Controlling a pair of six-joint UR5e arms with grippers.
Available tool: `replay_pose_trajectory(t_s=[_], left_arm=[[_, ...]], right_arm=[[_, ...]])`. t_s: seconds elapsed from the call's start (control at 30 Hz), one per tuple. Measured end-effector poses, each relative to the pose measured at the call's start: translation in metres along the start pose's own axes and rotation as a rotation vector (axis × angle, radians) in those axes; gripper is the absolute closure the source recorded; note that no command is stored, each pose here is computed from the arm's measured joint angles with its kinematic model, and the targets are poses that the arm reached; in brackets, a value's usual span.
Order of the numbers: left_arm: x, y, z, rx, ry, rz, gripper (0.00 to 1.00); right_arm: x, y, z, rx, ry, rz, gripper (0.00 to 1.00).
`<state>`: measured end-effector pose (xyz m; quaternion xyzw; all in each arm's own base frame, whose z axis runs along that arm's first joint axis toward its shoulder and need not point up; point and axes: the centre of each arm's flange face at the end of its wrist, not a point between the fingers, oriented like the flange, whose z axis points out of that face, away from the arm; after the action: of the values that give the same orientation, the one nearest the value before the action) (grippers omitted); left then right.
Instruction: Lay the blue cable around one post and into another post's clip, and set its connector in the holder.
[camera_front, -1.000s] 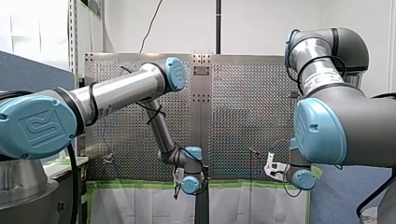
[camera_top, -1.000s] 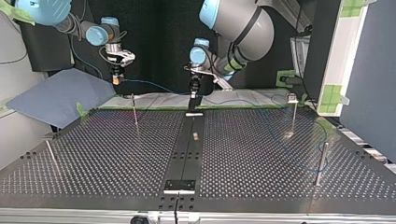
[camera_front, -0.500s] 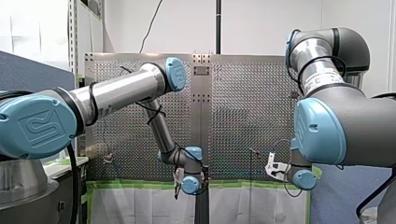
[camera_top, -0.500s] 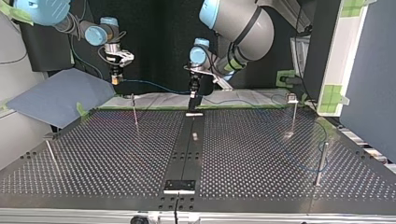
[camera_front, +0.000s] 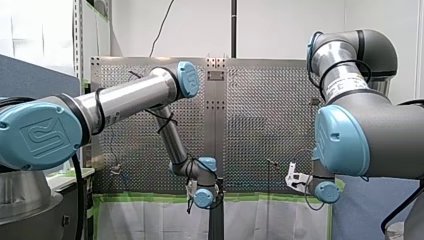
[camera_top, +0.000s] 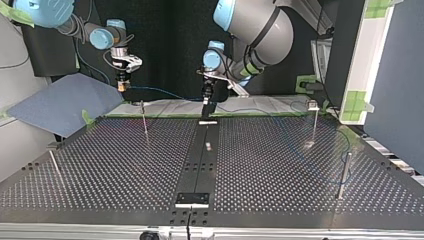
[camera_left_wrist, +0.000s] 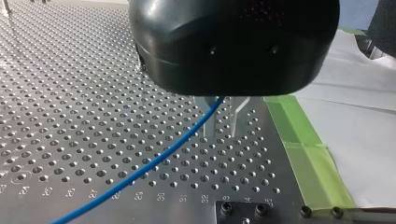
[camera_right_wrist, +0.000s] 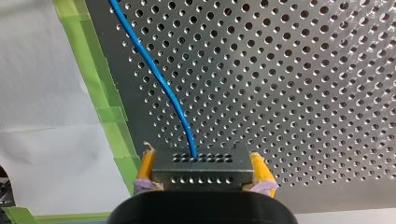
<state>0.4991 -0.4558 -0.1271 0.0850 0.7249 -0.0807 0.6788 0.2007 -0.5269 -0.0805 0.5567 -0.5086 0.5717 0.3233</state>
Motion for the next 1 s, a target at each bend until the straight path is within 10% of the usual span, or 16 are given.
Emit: replay_pose_trajectory(t_s=[0.37, 1.0], left_arm=[[0.0001, -0.0003, -0.0001, 0.004, 0.001, 0.001, 0.96], [0.0005, -0.0016, -0.0006, 0.018, 0.003, 0.003, 0.84]], right_arm=[[0.0001, 0.0, 0.0001, 0.0, 0.0, -0.001, 1.0], [0.0002, 0.0005, 0.0002, 0.0, 0.001, 0.002, 1.0]])
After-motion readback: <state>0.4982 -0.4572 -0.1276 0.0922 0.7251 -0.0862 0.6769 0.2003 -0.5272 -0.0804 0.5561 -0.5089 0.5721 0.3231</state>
